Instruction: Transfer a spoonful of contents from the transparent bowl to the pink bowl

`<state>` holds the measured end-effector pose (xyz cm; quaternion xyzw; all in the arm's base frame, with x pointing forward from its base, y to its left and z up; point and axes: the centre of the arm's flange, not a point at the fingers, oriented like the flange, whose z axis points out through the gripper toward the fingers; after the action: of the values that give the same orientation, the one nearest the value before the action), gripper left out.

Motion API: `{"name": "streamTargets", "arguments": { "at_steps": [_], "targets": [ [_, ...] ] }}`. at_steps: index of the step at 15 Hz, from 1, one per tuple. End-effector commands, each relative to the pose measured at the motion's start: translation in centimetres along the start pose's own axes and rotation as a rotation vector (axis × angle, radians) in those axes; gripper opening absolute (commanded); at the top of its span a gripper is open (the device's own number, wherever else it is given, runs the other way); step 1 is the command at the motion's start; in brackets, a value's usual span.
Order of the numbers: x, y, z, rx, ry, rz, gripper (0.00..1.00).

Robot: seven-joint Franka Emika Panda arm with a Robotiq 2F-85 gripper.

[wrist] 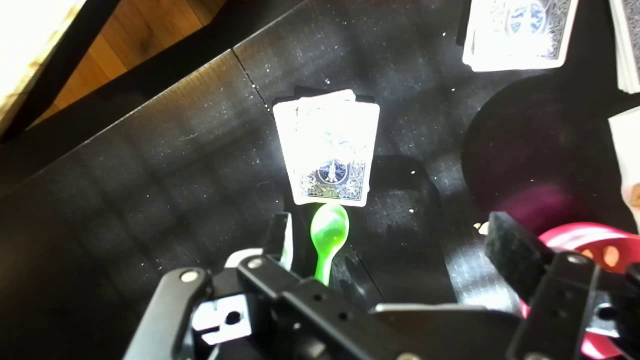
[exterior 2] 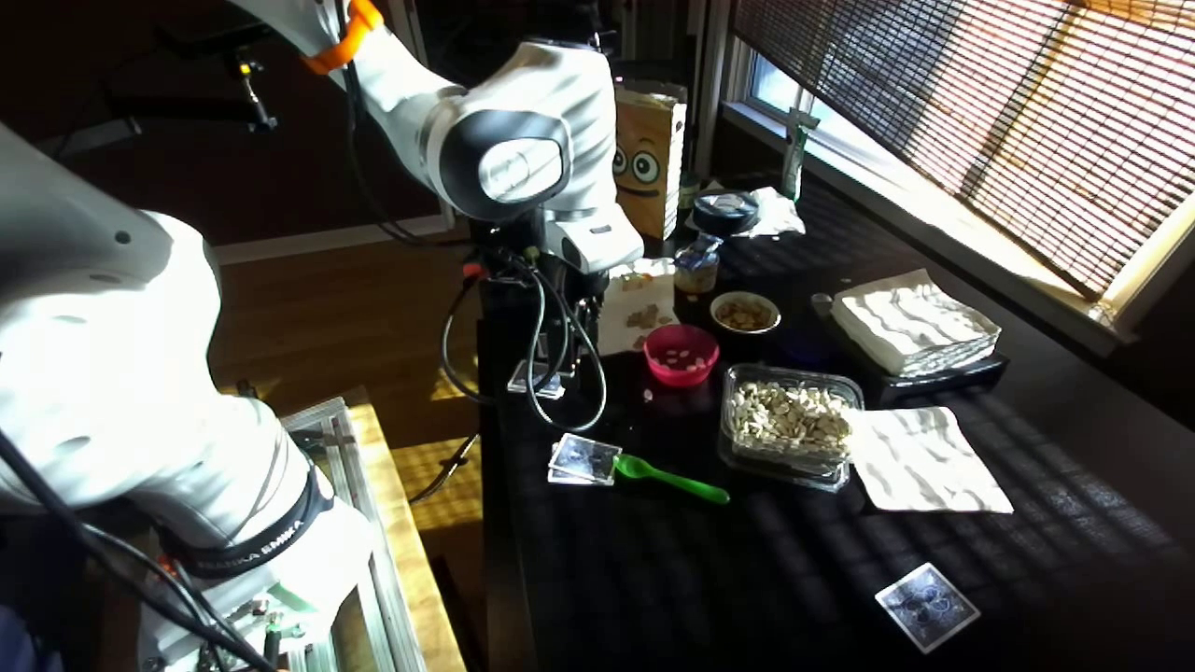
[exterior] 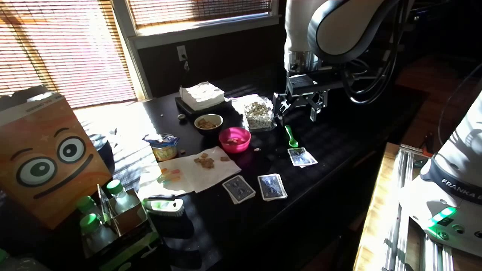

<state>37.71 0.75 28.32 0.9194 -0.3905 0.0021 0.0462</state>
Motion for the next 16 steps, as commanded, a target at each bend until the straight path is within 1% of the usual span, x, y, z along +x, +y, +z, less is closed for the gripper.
{"name": "streamTargets", "arguments": {
  "at_steps": [1,2,5,7,11,14,16],
  "targets": [
    [0.6,0.0,0.9,-0.012,-0.036,0.022,1.00],
    [1.5,0.2,2.0,-0.027,-0.048,0.067,1.00],
    [3.8,1.7,4.4,0.008,-0.079,0.106,1.00],
    [5.2,2.5,5.9,0.052,-0.090,0.122,1.00],
    [7.2,3.3,8.7,0.083,-0.075,0.164,1.00],
    [7.4,3.3,10.4,0.133,-0.054,0.171,1.00],
    [7.4,3.2,11.3,0.145,-0.024,0.173,1.00]
  ]
}}
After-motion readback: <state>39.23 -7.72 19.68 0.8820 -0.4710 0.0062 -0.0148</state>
